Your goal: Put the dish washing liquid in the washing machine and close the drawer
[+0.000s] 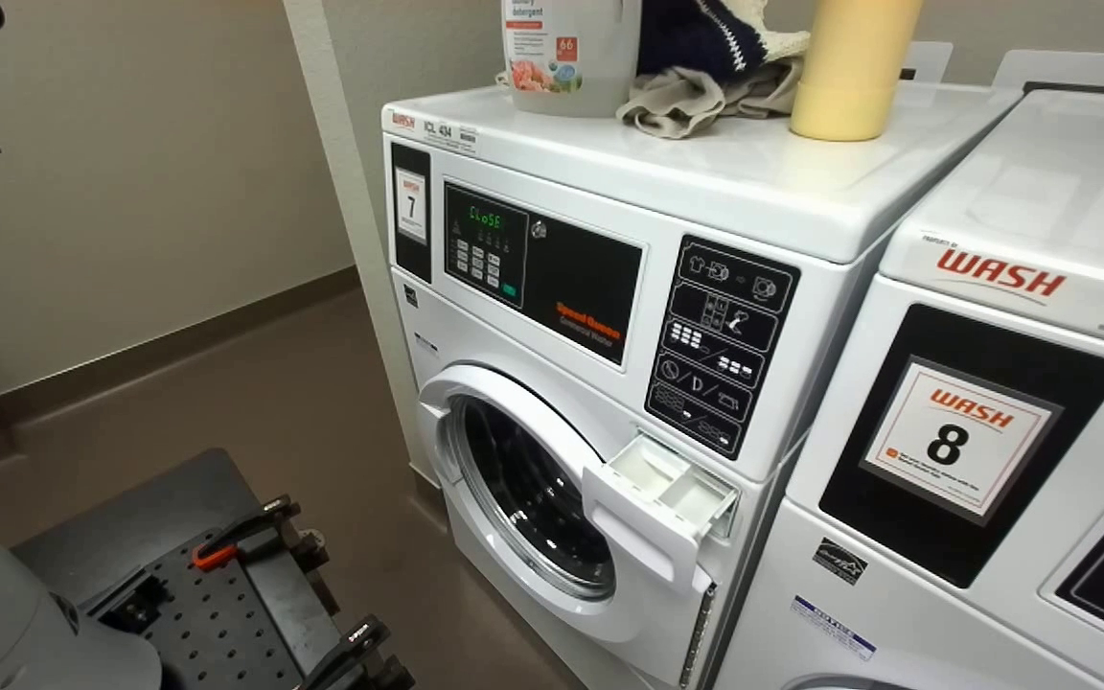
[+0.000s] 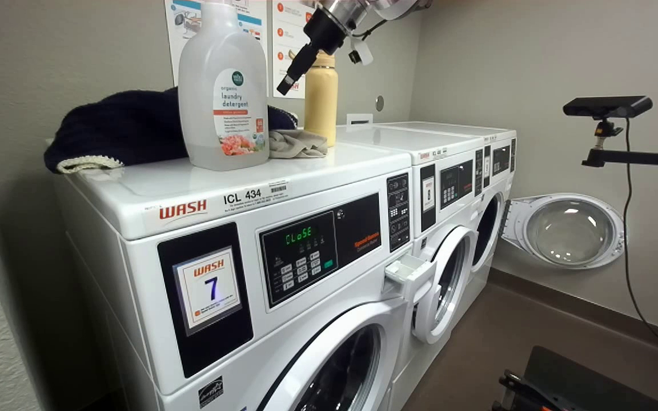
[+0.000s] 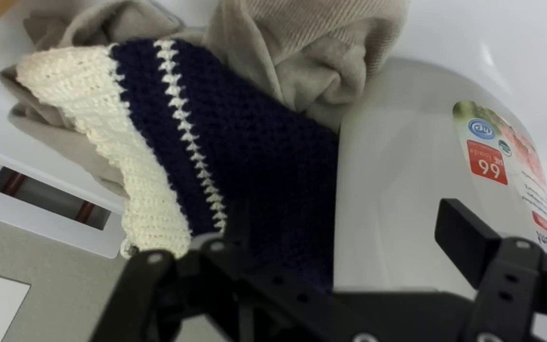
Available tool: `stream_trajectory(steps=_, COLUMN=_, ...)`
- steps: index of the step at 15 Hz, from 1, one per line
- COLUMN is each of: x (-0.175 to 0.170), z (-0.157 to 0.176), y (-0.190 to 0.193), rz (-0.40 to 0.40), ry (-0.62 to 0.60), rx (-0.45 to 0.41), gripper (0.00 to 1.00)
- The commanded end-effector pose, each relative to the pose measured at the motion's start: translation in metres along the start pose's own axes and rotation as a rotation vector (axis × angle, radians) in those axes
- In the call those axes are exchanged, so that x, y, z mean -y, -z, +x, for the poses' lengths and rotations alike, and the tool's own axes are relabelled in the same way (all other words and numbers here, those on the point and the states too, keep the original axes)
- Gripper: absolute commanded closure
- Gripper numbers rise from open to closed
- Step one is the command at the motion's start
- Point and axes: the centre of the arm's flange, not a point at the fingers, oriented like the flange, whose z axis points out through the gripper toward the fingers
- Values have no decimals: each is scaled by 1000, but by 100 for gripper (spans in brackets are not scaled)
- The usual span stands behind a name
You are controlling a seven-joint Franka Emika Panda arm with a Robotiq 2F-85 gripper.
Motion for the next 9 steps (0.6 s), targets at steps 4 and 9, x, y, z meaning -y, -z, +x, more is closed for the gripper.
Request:
stream_trajectory(steps=4, x=-3, z=-3, y=-1, rz=1, ry=-10, rx=-2, gripper=0)
stream_trajectory(steps=9, x=10, z=9, y=-2, rz=-85, ry=26, rx=-32, gripper=0)
